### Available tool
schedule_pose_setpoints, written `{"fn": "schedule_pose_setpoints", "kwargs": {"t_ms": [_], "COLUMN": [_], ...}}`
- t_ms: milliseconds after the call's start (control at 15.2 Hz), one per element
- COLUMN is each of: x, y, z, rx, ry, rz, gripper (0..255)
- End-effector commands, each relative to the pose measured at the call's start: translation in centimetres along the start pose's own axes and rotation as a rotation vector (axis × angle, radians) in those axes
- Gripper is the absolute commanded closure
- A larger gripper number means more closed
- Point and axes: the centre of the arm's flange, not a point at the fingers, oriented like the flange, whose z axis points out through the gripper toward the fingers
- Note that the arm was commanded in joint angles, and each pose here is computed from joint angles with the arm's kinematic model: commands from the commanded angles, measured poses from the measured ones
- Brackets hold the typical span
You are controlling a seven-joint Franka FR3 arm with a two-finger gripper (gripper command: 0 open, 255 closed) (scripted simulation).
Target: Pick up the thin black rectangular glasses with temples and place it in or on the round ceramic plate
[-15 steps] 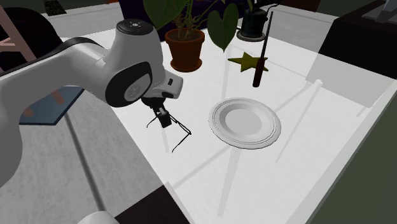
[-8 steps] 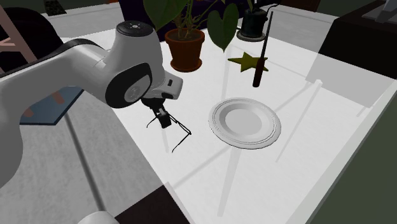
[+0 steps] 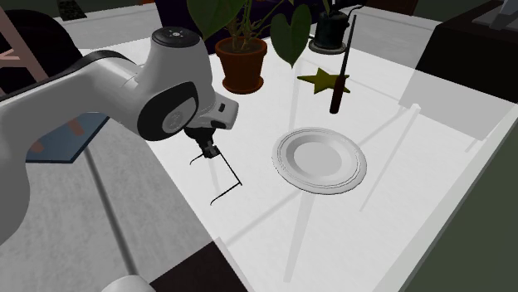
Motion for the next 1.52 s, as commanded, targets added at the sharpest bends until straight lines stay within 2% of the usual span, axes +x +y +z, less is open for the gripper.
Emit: {"fn": "schedule_pose_setpoints", "kwargs": {"t_ms": [0, 66, 132, 462, 792, 1254, 1452], "x": [0.0, 0.0, 0.0, -0.5, 1.3, 1.4, 1.4], "y": [0.0, 0.0, 0.0, 4.0, 7.4, 8.2, 8.3], "z": [0.0, 0.0, 0.0, -2.6, -5.6, -2.0, -1.7], "rx": [0.0, 0.0, 0.0, -0.106, -0.211, -0.211, -0.211], "ry": [0.0, 0.0, 0.0, -0.06, -0.121, -0.121, -0.121], "rz": [0.0, 0.0, 0.0, -0.567, -1.133, -1.133, -1.133], "gripper": [255, 255, 0, 0, 0, 0, 0]}}
